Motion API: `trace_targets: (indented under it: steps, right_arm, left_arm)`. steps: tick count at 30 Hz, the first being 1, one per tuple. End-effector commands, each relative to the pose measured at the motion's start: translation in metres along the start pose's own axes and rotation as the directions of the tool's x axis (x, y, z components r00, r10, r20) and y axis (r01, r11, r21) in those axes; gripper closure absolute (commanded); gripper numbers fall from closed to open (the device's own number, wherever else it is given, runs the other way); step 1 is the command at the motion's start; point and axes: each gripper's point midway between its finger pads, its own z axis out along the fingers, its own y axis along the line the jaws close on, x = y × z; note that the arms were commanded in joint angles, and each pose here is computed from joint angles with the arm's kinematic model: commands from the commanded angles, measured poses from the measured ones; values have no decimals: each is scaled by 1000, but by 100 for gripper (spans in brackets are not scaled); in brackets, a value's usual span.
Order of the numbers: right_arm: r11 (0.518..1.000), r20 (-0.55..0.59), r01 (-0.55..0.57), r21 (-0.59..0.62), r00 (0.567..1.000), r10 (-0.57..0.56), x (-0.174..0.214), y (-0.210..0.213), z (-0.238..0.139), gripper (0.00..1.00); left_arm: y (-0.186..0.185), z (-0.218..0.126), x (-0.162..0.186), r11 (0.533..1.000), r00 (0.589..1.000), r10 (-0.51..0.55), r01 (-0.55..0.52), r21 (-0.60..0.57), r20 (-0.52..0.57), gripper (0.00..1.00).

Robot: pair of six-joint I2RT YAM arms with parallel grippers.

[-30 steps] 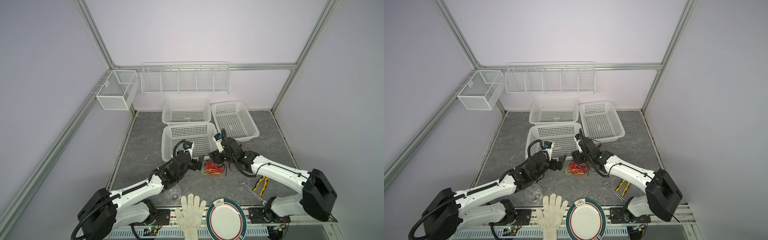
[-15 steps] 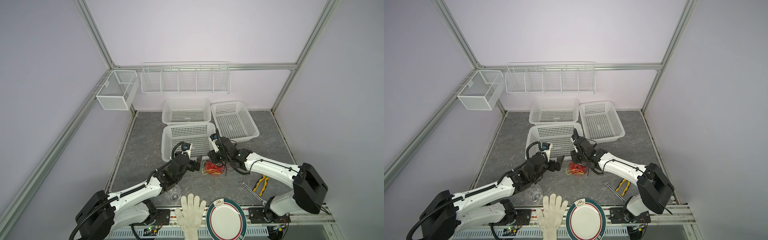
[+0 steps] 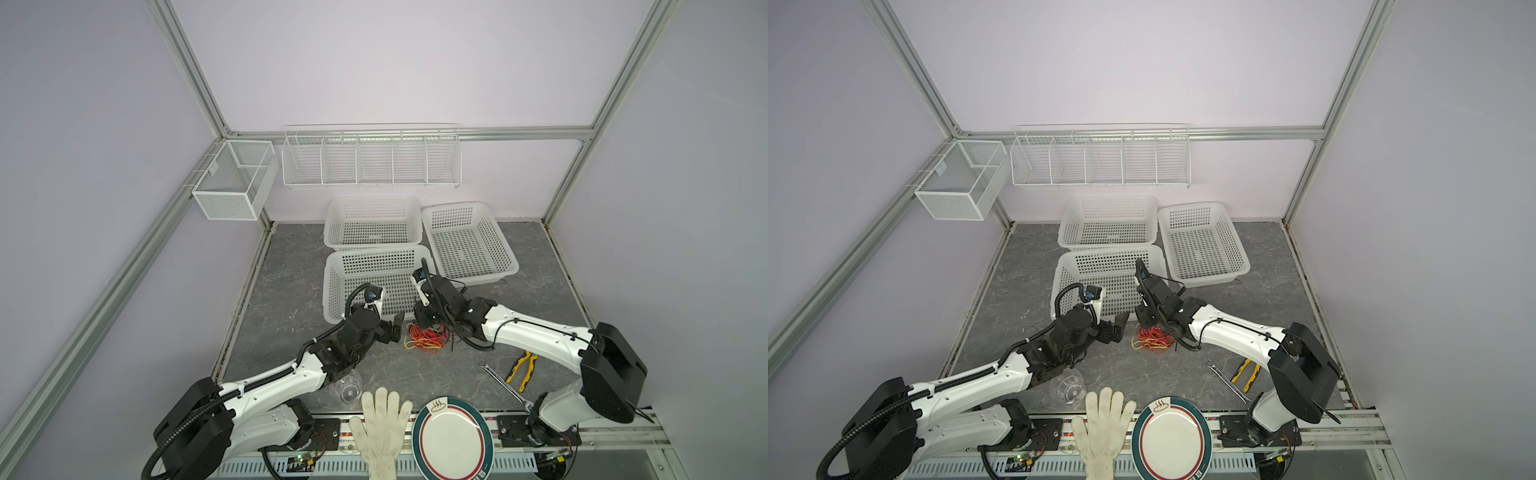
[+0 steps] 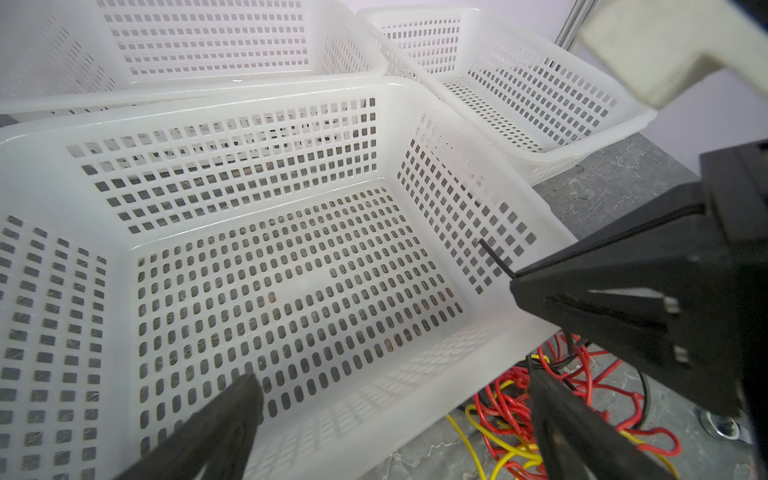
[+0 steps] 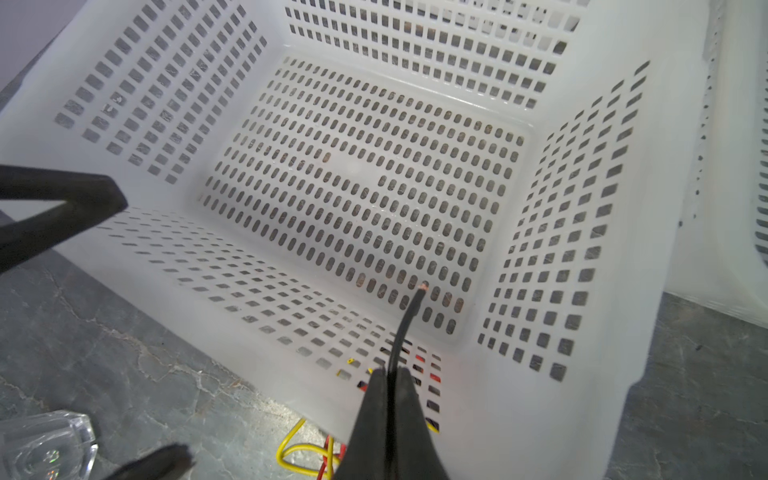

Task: Untangle the cables

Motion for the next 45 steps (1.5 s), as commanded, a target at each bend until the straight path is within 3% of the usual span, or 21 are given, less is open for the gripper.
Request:
trace_targets:
  steps: [1, 9, 24, 26, 31, 37, 45]
  right_arm:
    - [999, 97, 30, -12, 995, -28, -29, 4, -30, 94]
    - [993, 312, 103, -61, 947, -79, -68, 6, -112, 94]
    - [989, 577, 131, 72, 803, -149, -91, -31, -238, 94]
    - [985, 573, 154, 80, 801, -172, -89, -31, -239, 94]
    - [979, 500, 152, 137, 842, -201, -78, -40, -215, 94]
    - [985, 480, 93, 144, 864, -152, -66, -51, -198, 94]
    - [995, 468, 45, 87, 880, -80, -59, -56, -189, 94]
  left_arm:
    - [-1, 2, -4, 1000, 1000, -2, 2, -4, 9, 1]
    - [-7, 6, -6, 1000, 1000, 1, -2, 14, 6, 1]
    - [-21, 9, -18, 998, 1000, -6, 5, 65, 19, 1]
    - [-28, 9, -22, 996, 1000, -2, 0, 93, 26, 1]
    - [-65, 2, -49, 972, 998, 27, -41, 230, 64, 1]
    - [-123, -14, -81, 913, 989, 62, -111, 392, 138, 0]
    - [-174, -10, -83, 839, 991, 43, -106, 534, 128, 1]
